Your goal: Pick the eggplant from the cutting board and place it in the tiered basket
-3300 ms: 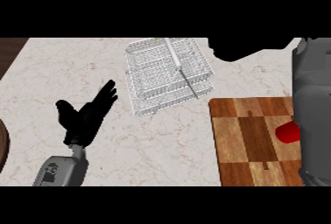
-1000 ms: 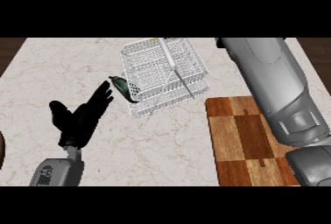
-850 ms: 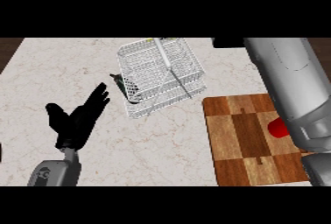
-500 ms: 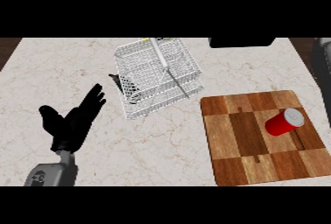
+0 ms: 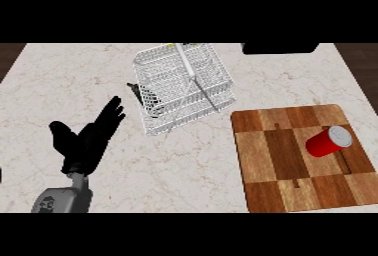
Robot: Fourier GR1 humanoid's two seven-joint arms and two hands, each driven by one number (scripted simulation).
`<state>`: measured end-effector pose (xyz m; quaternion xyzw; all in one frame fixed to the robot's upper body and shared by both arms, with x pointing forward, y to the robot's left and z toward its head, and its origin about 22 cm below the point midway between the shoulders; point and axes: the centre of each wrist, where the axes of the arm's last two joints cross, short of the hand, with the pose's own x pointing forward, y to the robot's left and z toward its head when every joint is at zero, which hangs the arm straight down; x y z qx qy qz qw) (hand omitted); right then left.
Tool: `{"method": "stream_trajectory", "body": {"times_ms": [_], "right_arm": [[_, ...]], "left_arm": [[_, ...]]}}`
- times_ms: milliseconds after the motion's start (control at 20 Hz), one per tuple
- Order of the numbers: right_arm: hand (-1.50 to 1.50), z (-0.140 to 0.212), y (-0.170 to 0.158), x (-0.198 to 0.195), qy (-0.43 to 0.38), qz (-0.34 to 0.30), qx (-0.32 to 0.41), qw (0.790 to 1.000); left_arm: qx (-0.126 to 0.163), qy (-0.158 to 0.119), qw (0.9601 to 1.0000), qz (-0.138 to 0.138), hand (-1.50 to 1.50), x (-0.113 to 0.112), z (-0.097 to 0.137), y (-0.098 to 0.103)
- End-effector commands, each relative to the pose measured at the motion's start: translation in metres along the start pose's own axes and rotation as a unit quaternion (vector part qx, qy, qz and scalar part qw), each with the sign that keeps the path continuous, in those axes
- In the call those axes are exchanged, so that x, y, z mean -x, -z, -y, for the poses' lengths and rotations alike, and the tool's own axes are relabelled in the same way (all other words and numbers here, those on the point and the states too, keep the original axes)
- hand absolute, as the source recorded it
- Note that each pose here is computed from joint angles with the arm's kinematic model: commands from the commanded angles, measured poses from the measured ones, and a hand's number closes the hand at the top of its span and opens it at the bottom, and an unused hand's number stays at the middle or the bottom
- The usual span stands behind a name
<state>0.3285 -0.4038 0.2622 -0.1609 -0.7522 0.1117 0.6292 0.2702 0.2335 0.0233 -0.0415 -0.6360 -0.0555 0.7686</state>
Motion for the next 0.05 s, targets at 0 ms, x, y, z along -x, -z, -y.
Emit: {"method": "stream_trajectory", "body": {"times_ms": [0], "right_arm": [[-1.50,0.0502,-0.0413,0.0107,-0.004,0.009,0.009,1.000]], "left_arm": [[0.008,0.000,1.0000,0.004,0.00,-0.0085,-0.0070,0.0031]]}}
